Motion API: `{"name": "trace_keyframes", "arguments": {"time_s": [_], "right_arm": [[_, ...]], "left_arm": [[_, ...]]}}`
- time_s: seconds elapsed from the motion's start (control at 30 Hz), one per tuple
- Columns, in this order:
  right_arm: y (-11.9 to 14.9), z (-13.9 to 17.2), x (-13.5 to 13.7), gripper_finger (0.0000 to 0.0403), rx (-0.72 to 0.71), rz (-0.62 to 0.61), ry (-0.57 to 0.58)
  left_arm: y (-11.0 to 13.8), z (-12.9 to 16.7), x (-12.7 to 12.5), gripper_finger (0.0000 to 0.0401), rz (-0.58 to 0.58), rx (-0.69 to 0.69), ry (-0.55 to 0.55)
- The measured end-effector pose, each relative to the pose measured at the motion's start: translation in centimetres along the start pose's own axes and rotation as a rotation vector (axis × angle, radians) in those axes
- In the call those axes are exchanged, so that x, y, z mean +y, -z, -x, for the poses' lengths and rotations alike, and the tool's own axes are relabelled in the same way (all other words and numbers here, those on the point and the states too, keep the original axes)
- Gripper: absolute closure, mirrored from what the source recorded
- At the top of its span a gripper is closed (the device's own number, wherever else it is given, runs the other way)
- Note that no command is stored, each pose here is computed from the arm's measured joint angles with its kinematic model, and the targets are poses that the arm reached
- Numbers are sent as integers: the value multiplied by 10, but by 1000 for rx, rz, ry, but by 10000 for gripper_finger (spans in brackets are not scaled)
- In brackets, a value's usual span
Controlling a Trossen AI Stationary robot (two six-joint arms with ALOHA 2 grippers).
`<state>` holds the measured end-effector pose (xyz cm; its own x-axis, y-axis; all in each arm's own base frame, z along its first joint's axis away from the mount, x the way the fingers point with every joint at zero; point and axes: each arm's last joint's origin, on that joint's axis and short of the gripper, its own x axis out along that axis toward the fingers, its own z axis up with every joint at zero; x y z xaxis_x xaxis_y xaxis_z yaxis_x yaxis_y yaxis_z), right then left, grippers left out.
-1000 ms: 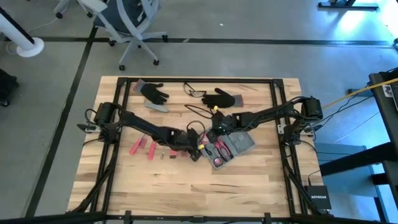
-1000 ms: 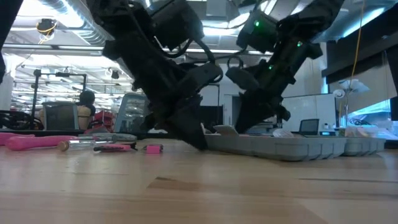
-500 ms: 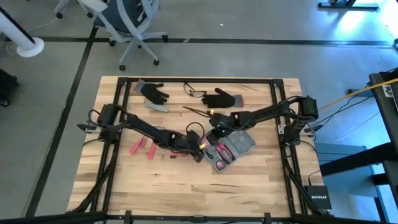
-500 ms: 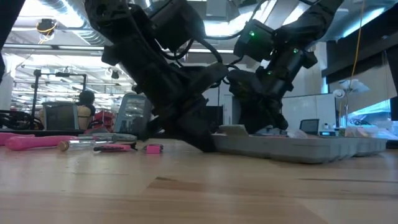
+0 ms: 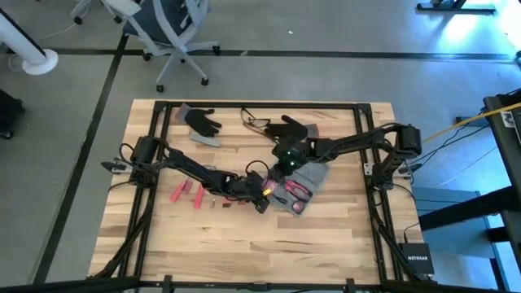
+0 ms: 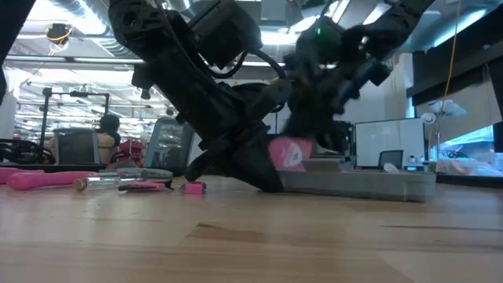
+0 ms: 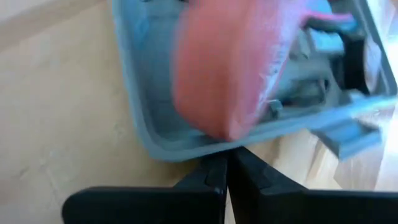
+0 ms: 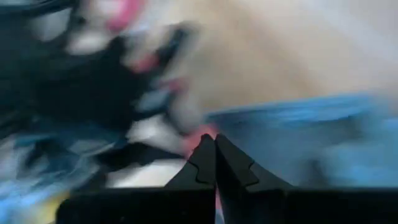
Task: Prefit tool cases
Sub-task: Remove the orange measuring tape from the gray prefit tool case
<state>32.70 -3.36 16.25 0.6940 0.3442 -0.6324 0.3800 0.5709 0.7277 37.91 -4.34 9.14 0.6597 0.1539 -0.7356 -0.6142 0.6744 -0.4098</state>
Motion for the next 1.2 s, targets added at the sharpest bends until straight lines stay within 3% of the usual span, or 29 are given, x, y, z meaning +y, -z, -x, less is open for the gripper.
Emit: {"name": "trace_keyframes", "arguments": {"time_s": [0.13, 0.27, 0.6, 0.87, 1.07, 1.2], "right_arm": [[-5, 19, 0, 403, 4, -15, -27], [-8, 41, 4, 403, -35, 44, -4], [-1, 52, 18, 383, -49, 231, -5], [32, 34, 44, 257, 13, 540, 5], [49, 9, 55, 157, -33, 726, 184], [52, -12, 60, 123, -57, 812, 302]], "left_arm": [[0, 0, -1, 401, -12, 0, 4], [-3, 6, -3, 401, -66, -3, 18], [-9, 30, -5, 401, -235, 83, 13], [-13, 57, -8, 401, -366, 128, 5], [-17, 63, -9, 401, -405, 89, -26], [-16, 62, -7, 401, -416, 85, -49]]}}
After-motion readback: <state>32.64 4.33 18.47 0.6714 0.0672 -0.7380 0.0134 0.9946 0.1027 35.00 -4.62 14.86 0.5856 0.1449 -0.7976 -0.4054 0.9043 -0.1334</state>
